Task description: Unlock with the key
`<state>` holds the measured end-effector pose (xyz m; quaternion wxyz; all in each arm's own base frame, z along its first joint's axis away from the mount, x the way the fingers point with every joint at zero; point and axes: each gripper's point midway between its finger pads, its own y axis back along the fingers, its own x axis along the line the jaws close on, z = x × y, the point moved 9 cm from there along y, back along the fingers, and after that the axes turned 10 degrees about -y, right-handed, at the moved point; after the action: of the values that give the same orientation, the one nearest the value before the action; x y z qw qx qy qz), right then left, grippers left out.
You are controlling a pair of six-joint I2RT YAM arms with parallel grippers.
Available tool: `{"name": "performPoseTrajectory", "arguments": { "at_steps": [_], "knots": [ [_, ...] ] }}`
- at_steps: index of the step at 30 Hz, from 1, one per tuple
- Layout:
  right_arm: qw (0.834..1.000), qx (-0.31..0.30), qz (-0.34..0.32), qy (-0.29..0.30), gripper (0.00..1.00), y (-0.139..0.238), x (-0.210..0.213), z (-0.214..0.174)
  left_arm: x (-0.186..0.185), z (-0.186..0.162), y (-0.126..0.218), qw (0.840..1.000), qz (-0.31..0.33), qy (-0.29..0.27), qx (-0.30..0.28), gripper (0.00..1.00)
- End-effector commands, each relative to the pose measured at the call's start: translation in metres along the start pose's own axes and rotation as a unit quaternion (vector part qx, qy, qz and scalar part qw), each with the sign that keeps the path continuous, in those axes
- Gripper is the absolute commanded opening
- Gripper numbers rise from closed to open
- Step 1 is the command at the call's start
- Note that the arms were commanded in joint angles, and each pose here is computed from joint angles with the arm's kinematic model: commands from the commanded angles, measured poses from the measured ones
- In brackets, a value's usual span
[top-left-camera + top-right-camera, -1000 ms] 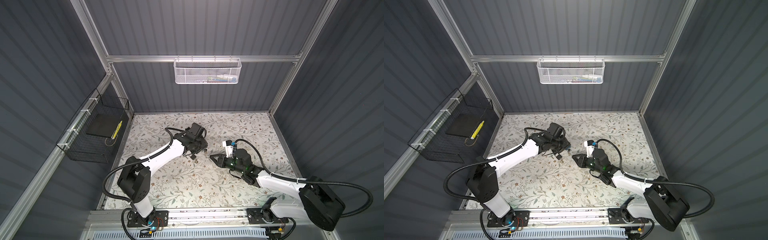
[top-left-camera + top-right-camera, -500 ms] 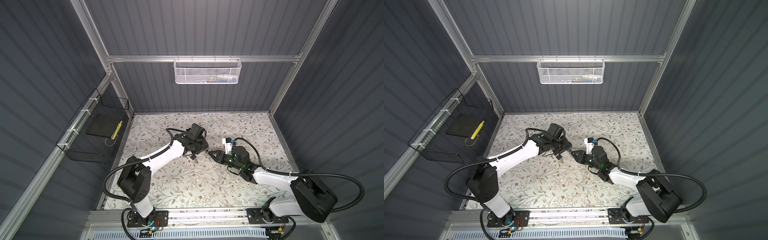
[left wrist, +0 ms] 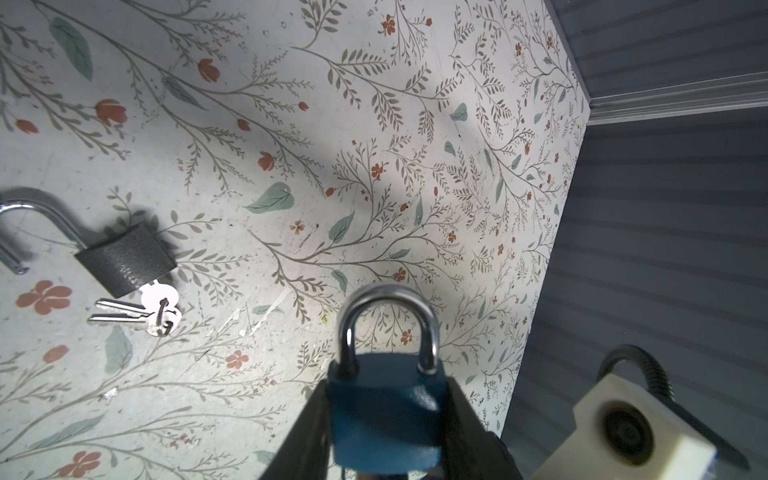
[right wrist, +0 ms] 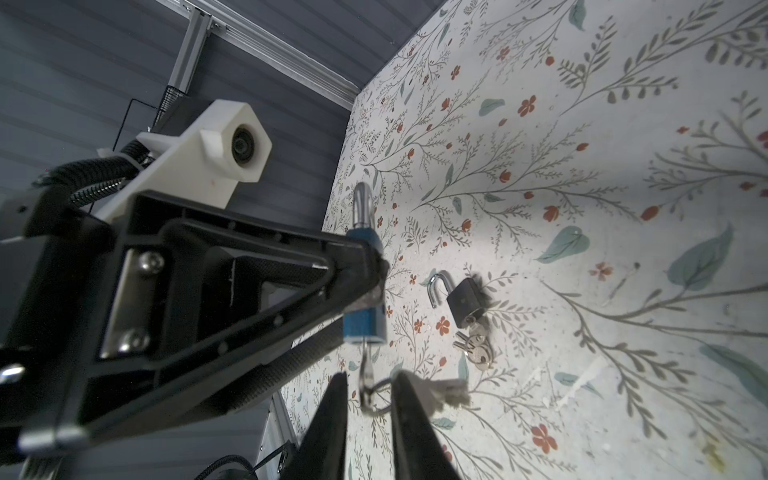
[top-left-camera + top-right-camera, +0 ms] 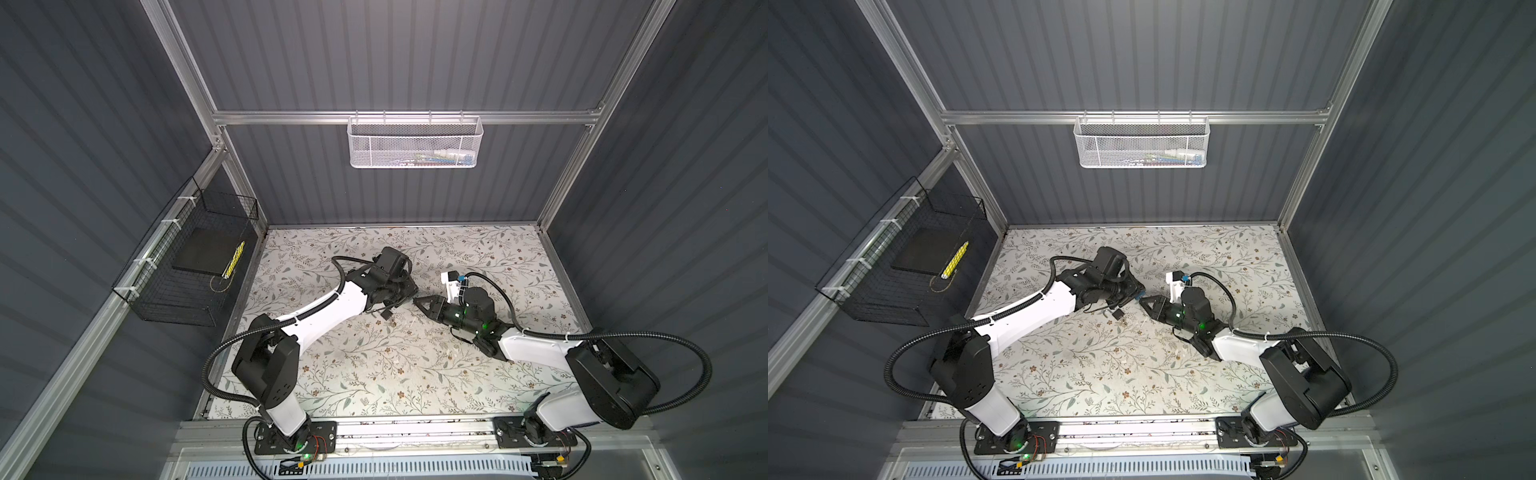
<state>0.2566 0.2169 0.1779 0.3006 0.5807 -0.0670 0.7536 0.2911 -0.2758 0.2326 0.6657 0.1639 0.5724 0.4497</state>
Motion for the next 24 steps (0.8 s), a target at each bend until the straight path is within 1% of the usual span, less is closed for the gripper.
{"name": "performPoseTrajectory", "arguments": {
  "at_steps": [1,7,10,15,24],
  "knots": [
    [1.0,-0.009,0.027,0.003,0.18,-0.002,0.011,0.009,-0.009,0.002,0.014,0.999,-0.035,-0.006,-0.011,0.19],
    [0.999,-0.011,0.04,-0.014,0.04,-0.003,0.008,0.013,-0.012,0.003,0.016,0.998,-0.052,-0.007,-0.019,0.18],
    [0.999,-0.009,0.048,-0.022,0.0,-0.004,0.008,0.014,-0.013,0.003,0.017,0.998,-0.06,-0.009,-0.023,0.16],
    [0.998,-0.009,0.058,-0.031,0.0,-0.003,0.009,0.015,-0.015,0.004,0.02,0.996,-0.08,-0.012,-0.032,0.14],
    [0.991,-0.009,0.105,-0.079,0.0,-0.002,0.003,0.02,-0.021,0.006,0.031,0.991,-0.121,-0.024,-0.06,0.11]
  ]
}}
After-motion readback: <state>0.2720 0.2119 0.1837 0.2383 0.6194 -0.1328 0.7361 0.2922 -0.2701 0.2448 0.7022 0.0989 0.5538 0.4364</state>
